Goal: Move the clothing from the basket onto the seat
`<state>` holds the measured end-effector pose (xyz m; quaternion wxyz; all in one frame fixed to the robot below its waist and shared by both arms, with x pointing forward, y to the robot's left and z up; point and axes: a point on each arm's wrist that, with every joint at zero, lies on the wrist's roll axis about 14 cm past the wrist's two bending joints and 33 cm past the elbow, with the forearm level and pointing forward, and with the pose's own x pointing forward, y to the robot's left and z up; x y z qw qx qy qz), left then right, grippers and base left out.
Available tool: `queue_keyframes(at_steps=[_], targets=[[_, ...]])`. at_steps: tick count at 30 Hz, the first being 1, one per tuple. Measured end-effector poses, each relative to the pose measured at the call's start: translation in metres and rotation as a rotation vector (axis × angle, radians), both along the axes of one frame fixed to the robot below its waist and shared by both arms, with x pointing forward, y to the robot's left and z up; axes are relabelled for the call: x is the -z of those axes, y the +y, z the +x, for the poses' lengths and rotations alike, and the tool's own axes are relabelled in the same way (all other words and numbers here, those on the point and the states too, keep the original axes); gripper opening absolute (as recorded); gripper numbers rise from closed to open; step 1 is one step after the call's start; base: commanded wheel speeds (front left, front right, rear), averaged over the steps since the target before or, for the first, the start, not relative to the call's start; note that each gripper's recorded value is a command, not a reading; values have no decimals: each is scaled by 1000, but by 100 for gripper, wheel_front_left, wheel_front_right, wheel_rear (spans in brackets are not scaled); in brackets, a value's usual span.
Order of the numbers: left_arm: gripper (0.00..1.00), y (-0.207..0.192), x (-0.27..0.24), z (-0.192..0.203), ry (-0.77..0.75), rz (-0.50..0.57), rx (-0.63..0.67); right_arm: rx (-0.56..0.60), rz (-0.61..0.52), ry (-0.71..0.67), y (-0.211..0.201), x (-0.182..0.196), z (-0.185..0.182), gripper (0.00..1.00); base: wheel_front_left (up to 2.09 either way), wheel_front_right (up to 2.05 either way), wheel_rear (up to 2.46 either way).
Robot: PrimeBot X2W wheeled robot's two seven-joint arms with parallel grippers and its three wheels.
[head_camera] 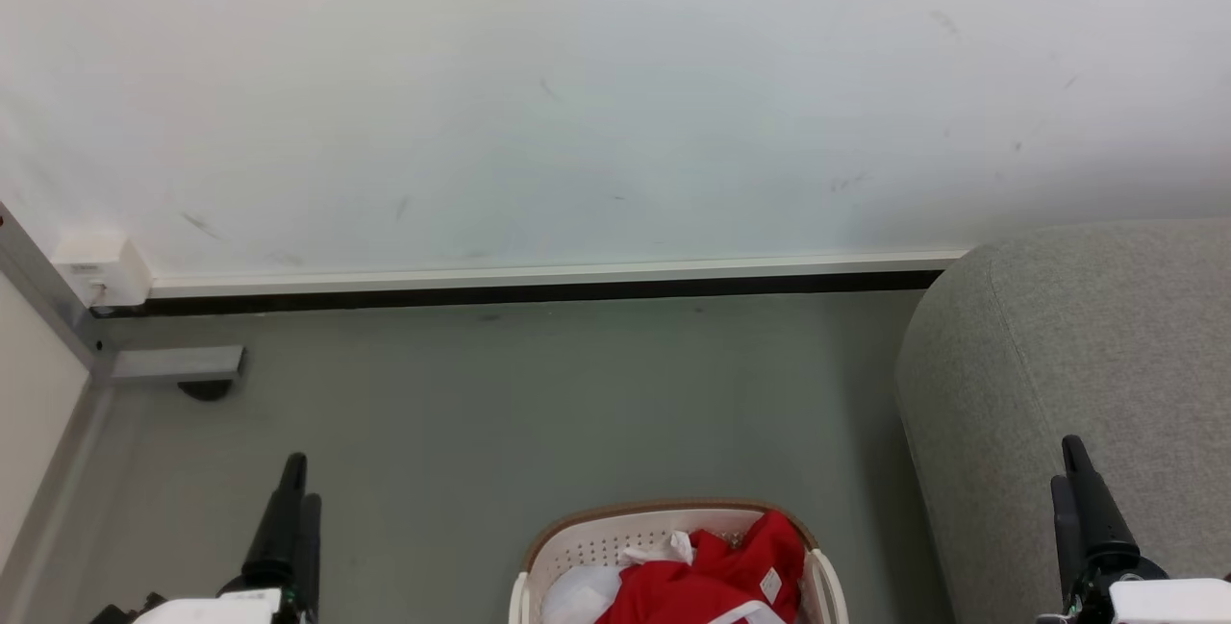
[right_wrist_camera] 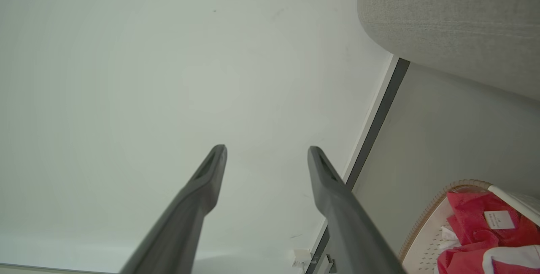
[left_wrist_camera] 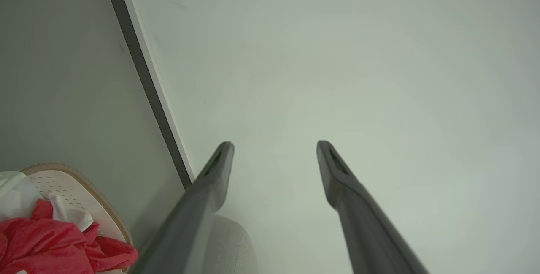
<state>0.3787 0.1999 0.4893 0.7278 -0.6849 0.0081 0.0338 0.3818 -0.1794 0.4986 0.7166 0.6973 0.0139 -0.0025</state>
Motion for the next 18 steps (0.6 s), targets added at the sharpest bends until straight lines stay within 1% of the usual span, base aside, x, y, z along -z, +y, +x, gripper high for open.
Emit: queue_keyframes(at_steps=[12, 18], targets=[[100, 5, -19, 3, -47, 242, -19, -26, -213, -35, 12, -10, 1, 100, 0, 0, 0], [100, 3, -21, 1, -47, 404, -11, -38, -328, -45, 18, -11, 1, 100, 0, 0, 0]])
